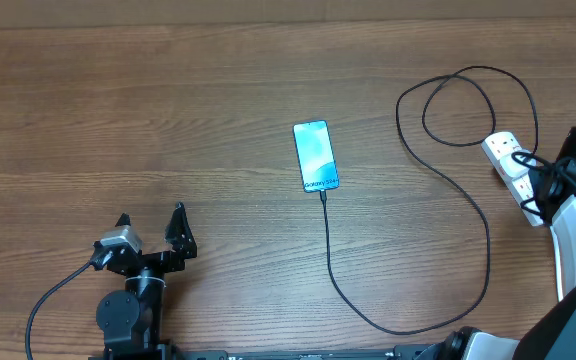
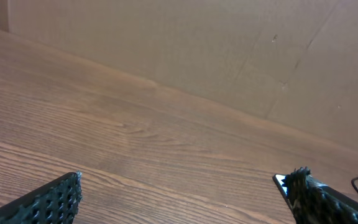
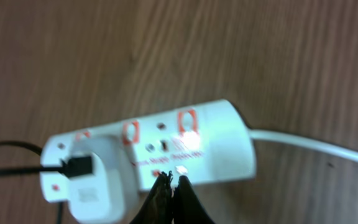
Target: Plug charger to phone and switch on socket
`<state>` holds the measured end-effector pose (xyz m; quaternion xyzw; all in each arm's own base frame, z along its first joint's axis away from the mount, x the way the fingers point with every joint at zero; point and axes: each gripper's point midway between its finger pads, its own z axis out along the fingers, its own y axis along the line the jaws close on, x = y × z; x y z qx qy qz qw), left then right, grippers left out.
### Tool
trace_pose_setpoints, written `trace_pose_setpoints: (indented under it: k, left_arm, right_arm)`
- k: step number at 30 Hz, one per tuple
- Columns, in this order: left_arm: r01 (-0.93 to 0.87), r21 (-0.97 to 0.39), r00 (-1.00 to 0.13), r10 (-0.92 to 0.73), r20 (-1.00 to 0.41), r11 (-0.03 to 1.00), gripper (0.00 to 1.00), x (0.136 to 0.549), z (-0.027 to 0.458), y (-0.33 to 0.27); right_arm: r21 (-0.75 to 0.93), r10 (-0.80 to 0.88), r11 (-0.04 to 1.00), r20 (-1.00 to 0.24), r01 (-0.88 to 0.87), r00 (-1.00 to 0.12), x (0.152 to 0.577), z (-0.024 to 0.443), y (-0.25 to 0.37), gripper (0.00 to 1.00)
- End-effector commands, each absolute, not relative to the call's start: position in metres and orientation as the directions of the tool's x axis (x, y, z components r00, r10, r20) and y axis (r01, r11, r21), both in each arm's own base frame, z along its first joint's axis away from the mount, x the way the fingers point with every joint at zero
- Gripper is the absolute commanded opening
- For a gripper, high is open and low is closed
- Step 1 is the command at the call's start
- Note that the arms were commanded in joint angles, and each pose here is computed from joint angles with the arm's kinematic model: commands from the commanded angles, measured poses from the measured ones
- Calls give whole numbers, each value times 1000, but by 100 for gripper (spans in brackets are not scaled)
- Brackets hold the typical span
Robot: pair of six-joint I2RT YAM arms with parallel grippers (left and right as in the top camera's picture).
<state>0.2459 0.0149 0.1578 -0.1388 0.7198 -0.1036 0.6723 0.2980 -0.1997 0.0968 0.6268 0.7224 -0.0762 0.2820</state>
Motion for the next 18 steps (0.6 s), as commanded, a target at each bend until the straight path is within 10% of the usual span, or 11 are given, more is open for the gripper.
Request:
trace_pose_setpoints:
  k: [1,18]
  left_arm:
    - [-72,-344,-52,-348,-936,936,99,246,157,17]
    - [-72,-344,-52,-348,-936,936,100,246,157,17]
  right_arm:
    - [309,852,183,-523,933,6,316,104,-208,4]
    - [232,759,323,-643,918,-105,325,118,-224,4]
